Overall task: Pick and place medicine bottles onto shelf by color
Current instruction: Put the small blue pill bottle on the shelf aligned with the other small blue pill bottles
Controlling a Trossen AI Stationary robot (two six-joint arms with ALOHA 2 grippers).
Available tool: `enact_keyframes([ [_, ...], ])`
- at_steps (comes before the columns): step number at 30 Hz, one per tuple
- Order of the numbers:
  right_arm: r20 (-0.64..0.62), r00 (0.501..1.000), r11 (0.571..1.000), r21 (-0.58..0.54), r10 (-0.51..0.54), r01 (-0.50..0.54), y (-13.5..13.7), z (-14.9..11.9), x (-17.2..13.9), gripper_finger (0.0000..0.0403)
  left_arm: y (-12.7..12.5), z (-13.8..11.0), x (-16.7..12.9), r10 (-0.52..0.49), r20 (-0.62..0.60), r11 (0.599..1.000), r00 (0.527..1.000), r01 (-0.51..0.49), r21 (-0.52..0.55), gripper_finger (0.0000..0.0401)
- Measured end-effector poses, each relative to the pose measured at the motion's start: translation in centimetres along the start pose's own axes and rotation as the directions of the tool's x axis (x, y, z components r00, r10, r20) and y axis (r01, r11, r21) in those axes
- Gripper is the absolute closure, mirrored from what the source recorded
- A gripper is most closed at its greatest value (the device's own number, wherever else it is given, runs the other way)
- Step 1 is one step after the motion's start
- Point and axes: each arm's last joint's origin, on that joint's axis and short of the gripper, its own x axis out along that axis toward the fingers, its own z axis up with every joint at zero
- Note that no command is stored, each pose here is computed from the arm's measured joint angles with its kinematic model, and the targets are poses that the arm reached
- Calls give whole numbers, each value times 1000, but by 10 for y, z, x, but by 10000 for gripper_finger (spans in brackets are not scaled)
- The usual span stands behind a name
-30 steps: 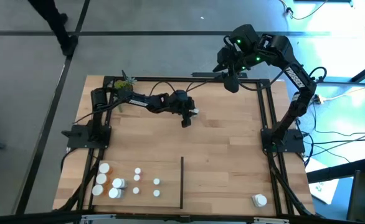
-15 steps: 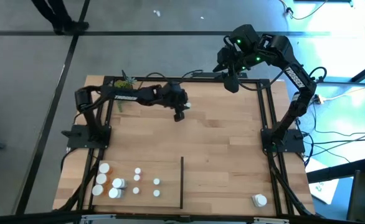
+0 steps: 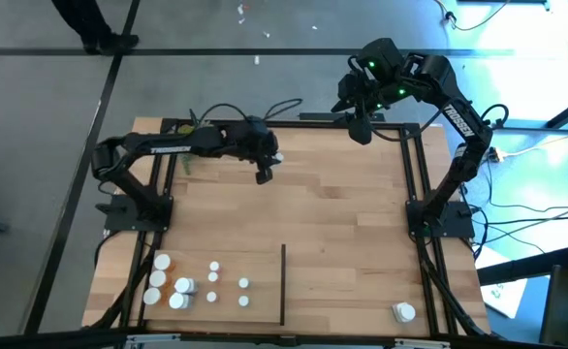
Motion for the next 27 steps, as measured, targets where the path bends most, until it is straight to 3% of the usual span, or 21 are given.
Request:
enact_keyframes([
  [10, 0, 1000, 1000, 0, 0, 0, 0, 0, 0, 210, -13, -1, -51, 104, -56, 983, 993, -111, -144, 315],
  [18, 3, 1000, 1000, -1, -2, 2, 0, 0, 0, 210, -49, -8, -96, 183, -81, 944, 980, -198, -265, 315],
  [27, 13, 1000, 1000, -4, -5, 5, 0, 1, 0, 210, -98, -28, -134, 177, -129, 913, 976, -212, -348, 315],
])
